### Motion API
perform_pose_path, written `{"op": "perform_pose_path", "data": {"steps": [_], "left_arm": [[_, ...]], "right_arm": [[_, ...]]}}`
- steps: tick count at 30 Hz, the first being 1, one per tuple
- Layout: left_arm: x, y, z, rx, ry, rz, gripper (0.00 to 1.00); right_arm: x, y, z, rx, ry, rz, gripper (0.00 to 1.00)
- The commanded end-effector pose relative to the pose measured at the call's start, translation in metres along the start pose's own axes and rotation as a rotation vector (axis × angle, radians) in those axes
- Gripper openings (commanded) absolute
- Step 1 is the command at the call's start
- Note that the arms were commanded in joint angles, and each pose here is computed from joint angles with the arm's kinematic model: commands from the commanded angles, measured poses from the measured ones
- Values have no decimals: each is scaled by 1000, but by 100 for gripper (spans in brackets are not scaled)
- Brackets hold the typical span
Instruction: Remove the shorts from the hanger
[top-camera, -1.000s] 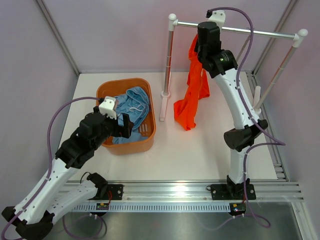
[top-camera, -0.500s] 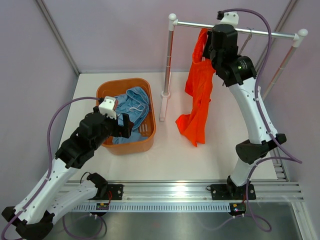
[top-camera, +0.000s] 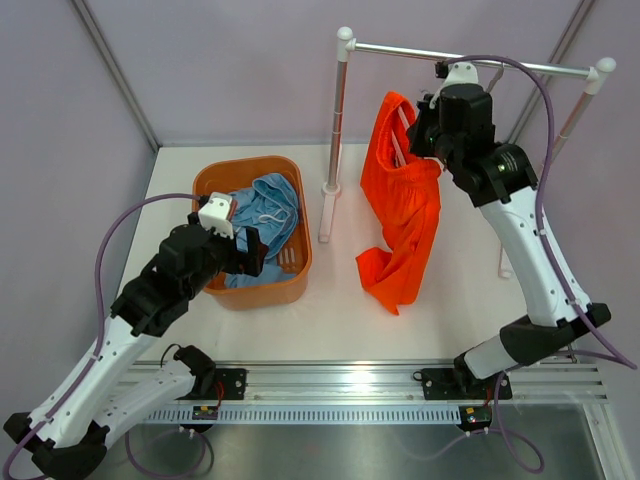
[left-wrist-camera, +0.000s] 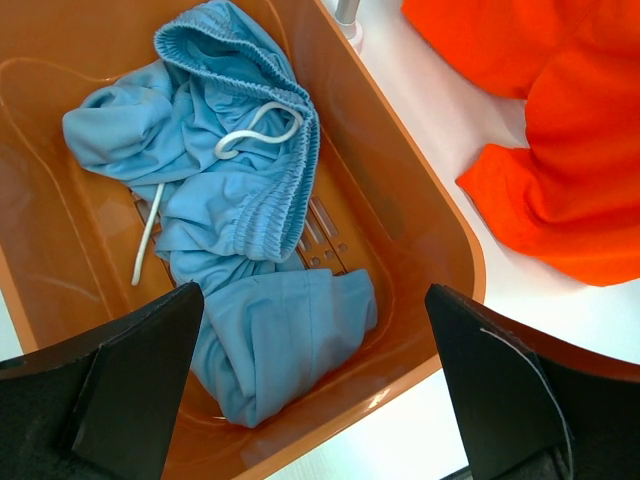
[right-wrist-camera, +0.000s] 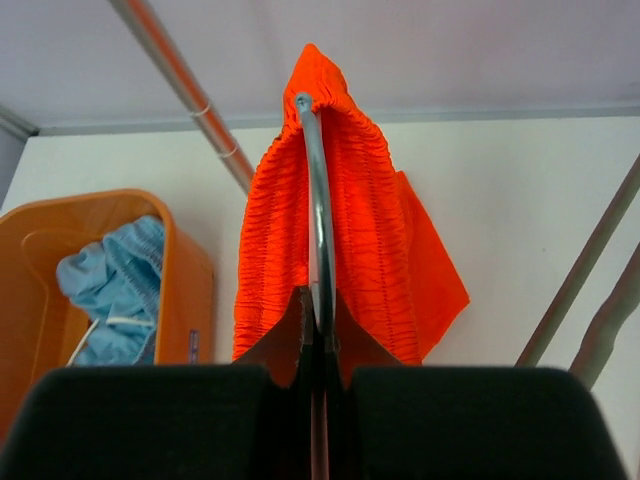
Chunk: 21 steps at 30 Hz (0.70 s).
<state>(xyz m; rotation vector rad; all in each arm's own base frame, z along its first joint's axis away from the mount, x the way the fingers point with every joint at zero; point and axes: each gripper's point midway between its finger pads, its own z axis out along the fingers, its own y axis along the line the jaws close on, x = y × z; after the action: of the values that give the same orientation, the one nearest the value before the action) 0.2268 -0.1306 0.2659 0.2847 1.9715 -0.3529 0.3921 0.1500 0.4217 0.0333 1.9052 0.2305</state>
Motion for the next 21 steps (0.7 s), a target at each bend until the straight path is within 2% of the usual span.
{"op": "perform_pose_path", "data": {"steps": [1,5,10,11,12,14,15,16,21], "left_arm": [[-23,-15,1,71,-63,-3,99],[-45,-33,-1,140,-69,-36,99],[-105,-77,-9,190,-146,-41,99],[-108,-86,4,175,-123,-31,99],[-131,-98,-3,187,-165,-41,99],[-146,-117,5,209,-171,-57,99],[-142,-128,24,192,-140,-46,99],[-160,-139,19,208,-174,-56,99],[-169,-170,50,184,-171,-44,99]], "right_arm": [[-19,25,-44,-194,-80,48,0],[-2,31,-66,-268,-74,36,0],[18,35,-86,-275,-66,8,0],[22,36,-88,-269,-59,3,0],[26,34,-91,-250,-59,-6,0],[32,34,-94,-249,-52,-8,0],[32,36,-98,-259,-56,-5,0],[38,37,-98,-257,-43,-6,0],[51,30,-106,-224,-23,-17,0]]}}
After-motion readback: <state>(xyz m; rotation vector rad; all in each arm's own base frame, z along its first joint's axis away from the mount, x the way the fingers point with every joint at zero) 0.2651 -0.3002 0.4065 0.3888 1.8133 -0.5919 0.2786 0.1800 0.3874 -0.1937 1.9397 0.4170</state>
